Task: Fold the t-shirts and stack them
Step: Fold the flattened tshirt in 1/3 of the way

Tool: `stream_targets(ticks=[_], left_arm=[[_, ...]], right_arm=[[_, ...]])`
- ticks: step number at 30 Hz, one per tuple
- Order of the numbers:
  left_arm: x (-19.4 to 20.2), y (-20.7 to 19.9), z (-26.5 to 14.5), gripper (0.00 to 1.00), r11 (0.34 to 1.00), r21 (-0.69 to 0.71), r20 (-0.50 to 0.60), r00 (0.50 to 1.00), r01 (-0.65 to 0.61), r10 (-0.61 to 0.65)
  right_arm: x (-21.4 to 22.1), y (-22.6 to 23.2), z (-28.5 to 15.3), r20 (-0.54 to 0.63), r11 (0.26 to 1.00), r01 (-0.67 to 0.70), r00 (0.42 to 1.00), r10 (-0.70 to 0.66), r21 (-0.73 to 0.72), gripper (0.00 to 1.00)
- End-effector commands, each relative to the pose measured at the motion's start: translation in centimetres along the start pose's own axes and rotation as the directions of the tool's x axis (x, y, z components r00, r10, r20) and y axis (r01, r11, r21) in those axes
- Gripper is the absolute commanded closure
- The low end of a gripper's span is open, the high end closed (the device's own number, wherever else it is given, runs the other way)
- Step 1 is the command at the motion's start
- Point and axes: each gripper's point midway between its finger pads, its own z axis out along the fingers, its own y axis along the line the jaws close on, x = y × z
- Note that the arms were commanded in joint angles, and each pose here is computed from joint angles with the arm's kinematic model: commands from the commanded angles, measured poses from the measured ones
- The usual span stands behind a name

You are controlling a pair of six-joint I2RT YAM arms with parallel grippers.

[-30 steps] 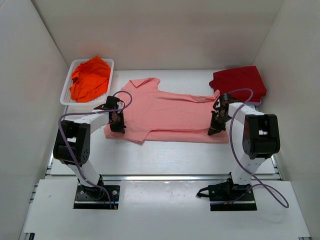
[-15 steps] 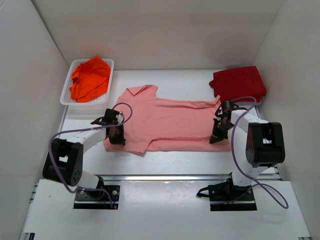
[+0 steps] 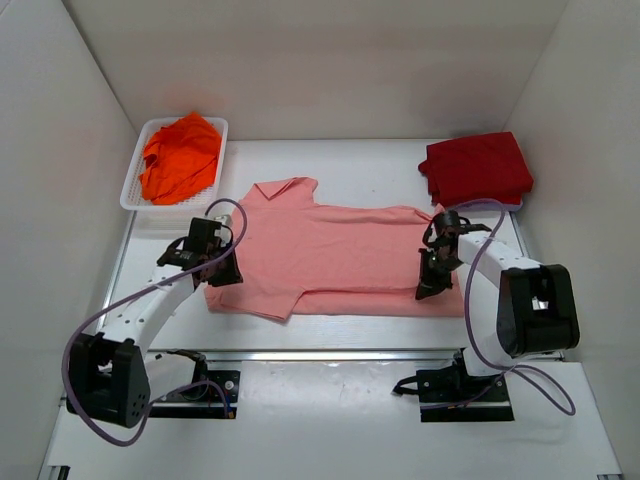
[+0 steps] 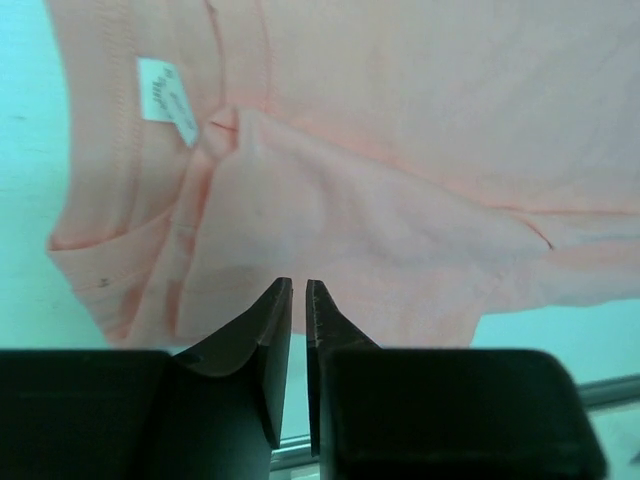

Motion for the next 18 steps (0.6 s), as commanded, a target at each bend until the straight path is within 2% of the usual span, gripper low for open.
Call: stream_targets(ticks=[1, 5, 18], left_arm=[[-1.7, 1.6, -0.6, 0.77, 0.998, -0.062, 0.054, 0.998, 0.015, -0.011], [-1.5, 2.4, 0.1, 0.75, 0.996, -0.089, 0.011, 1.000, -0.012, 0.013], [-2.9, 2.0, -1.0, 0.73, 0.997, -0.076, 0.066, 0.998, -0.001, 0.006]], right_arm=[[-2.1, 2.7, -1.2, 0.081, 0.997, 0.054, 0.995, -0.049, -0.061, 1.00], [-2.3, 4.3, -0.6, 0.071, 0.994, 0.082, 0.995, -0.076, -0.079, 0.99], [-3.0, 11.2, 1.5, 0.030, 0.971, 0.146, 0.989, -0.143, -0.189, 1.00]])
